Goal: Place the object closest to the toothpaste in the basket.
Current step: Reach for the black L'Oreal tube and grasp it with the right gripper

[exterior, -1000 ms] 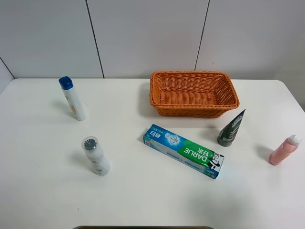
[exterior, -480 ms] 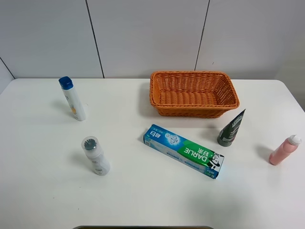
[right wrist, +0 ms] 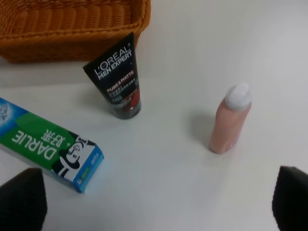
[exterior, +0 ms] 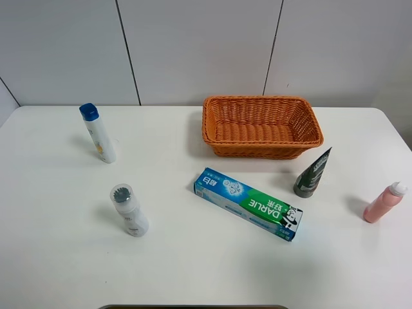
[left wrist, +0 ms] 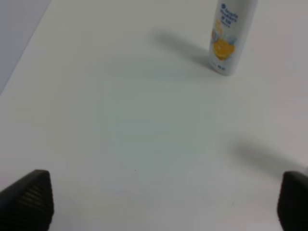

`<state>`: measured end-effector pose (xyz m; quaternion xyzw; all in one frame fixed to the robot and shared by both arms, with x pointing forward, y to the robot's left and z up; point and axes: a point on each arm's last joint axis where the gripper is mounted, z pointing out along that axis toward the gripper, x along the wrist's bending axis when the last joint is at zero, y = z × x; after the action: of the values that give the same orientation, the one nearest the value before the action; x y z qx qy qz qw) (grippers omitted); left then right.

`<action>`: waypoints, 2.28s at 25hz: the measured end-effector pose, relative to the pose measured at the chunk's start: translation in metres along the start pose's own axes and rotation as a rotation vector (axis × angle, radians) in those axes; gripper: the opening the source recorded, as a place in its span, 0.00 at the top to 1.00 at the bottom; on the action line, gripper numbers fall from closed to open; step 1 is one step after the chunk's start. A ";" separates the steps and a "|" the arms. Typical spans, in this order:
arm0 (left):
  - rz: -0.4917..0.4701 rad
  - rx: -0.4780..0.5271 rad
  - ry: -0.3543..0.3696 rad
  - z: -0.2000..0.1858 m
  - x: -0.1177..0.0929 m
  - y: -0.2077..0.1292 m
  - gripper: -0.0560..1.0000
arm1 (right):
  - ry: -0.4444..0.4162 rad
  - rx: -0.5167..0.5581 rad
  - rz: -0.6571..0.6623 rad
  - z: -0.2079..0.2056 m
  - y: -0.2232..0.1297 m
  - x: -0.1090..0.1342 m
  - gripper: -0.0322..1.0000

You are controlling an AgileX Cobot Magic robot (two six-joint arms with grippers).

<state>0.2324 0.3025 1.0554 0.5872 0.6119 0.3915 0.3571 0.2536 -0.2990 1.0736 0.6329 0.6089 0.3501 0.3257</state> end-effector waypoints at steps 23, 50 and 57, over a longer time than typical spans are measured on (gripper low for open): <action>0.000 0.000 0.000 0.000 0.000 0.000 0.06 | 0.040 0.209 0.179 0.078 0.127 0.015 0.03; 0.000 0.000 0.000 0.000 0.000 0.000 0.06 | -0.071 0.541 0.561 0.231 0.118 0.044 0.03; 0.000 0.000 0.000 0.000 0.000 0.000 0.06 | -0.123 0.565 0.598 0.242 0.112 0.044 0.03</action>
<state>0.2324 0.3025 1.0554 0.5872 0.6119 0.3915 0.3571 0.5187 -0.2571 1.0381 0.8661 0.4498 0.2102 0.0589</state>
